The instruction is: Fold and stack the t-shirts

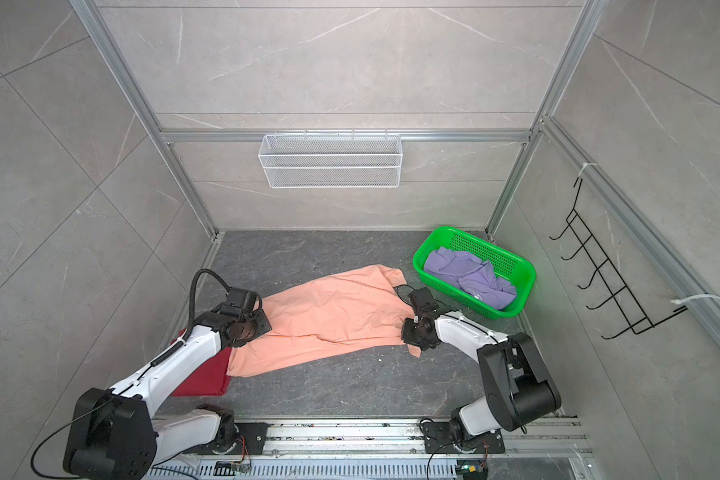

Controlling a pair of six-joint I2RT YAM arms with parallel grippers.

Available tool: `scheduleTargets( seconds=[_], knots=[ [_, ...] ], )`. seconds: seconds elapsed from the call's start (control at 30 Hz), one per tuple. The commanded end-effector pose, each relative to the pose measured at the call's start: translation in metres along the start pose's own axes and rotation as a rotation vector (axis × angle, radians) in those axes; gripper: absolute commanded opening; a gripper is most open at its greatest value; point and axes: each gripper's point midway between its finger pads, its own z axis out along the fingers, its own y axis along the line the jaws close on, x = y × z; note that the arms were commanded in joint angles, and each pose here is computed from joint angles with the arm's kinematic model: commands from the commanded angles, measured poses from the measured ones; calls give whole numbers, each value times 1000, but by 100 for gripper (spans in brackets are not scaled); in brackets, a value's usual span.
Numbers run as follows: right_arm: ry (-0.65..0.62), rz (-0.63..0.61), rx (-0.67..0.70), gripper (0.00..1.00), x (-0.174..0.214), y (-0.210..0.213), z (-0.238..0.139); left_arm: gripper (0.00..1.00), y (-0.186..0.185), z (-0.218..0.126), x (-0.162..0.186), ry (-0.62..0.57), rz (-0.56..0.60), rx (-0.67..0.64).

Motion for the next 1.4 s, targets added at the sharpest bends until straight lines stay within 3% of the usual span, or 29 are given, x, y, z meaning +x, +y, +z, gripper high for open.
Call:
scheduleTargets(
  seconds=[0.0, 0.13, 0.33, 0.57, 0.7, 1.13, 1.37],
  knots=[
    [2, 20, 47, 32, 6, -12, -3, 59, 3, -13, -12, -52, -3, -14],
    [2, 17, 47, 32, 4, -11, -2, 57, 18, -19, -9, -69, -20, -63],
    [10, 7, 48, 32, 4, -10, 0, 47, 29, -9, 4, -37, -45, -110],
    [7, 13, 63, 32, 7, -15, -1, 21, 15, 5, 10, -6, -36, -35],
    [9, 30, 86, 32, 10, -22, 1, 0, -1, 5, 7, -3, -17, 40],
    [-24, 114, 62, 32, 2, -36, -3, 0, -66, -65, -53, -161, 39, 321],
    [-68, 164, 26, 31, -20, -37, -3, 0, -132, -100, -128, -341, 137, 472]
  ],
)
